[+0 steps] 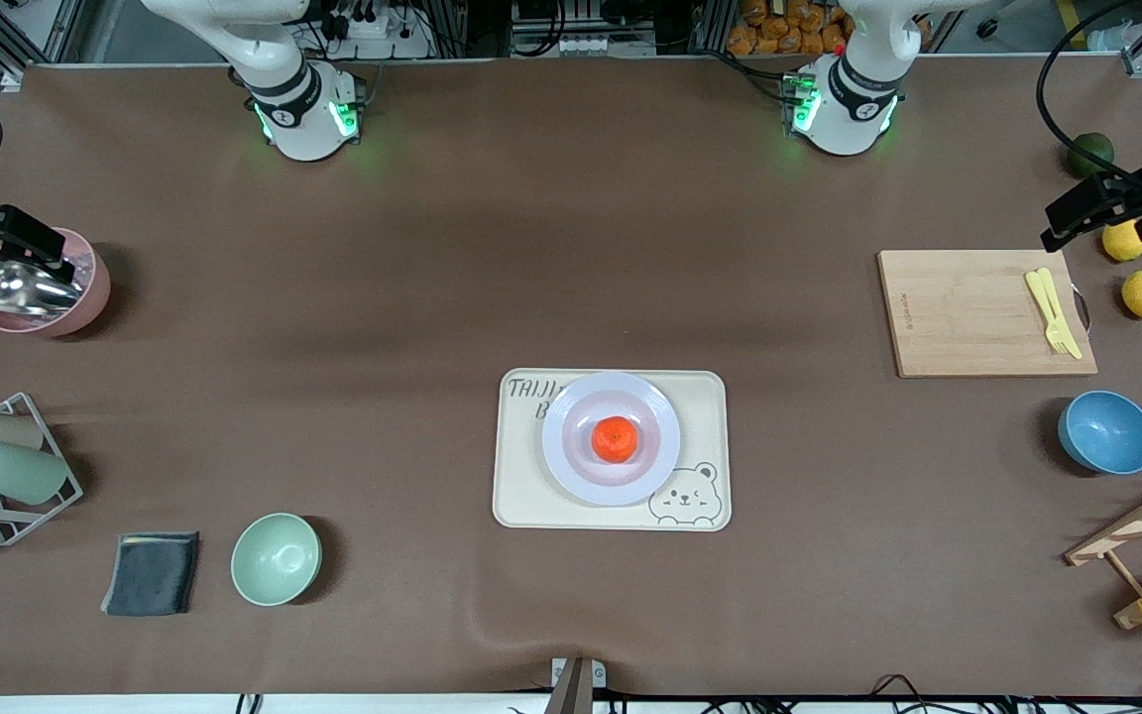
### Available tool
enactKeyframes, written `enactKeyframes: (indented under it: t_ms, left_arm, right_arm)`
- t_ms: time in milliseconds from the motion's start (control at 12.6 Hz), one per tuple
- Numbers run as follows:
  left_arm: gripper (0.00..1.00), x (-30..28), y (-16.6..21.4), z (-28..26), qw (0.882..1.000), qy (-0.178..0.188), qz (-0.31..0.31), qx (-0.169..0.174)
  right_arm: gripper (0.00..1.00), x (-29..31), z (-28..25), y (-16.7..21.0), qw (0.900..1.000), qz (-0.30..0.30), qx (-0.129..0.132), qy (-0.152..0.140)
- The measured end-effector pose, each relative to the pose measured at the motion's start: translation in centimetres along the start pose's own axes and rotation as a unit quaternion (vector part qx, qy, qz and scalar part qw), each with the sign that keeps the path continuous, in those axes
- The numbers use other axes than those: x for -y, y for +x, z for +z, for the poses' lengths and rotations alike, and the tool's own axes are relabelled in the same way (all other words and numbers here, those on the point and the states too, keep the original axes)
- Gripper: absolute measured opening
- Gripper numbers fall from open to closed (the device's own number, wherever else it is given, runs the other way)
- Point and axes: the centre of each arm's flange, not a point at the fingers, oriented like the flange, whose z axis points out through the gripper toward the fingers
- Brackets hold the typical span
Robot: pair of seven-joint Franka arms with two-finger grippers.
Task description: Place orange and plate with both arms
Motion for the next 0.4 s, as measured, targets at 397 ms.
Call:
enactKeyframes:
  t_ms: [397]
  left_arm:
    - [1.00,0.15,0.29,0.34,1.000,0.000,-0.001,0.003]
  right_arm:
    - [1.00,-0.32,-0.63,0.06,1.000,0.002,-0.008,-0.001]
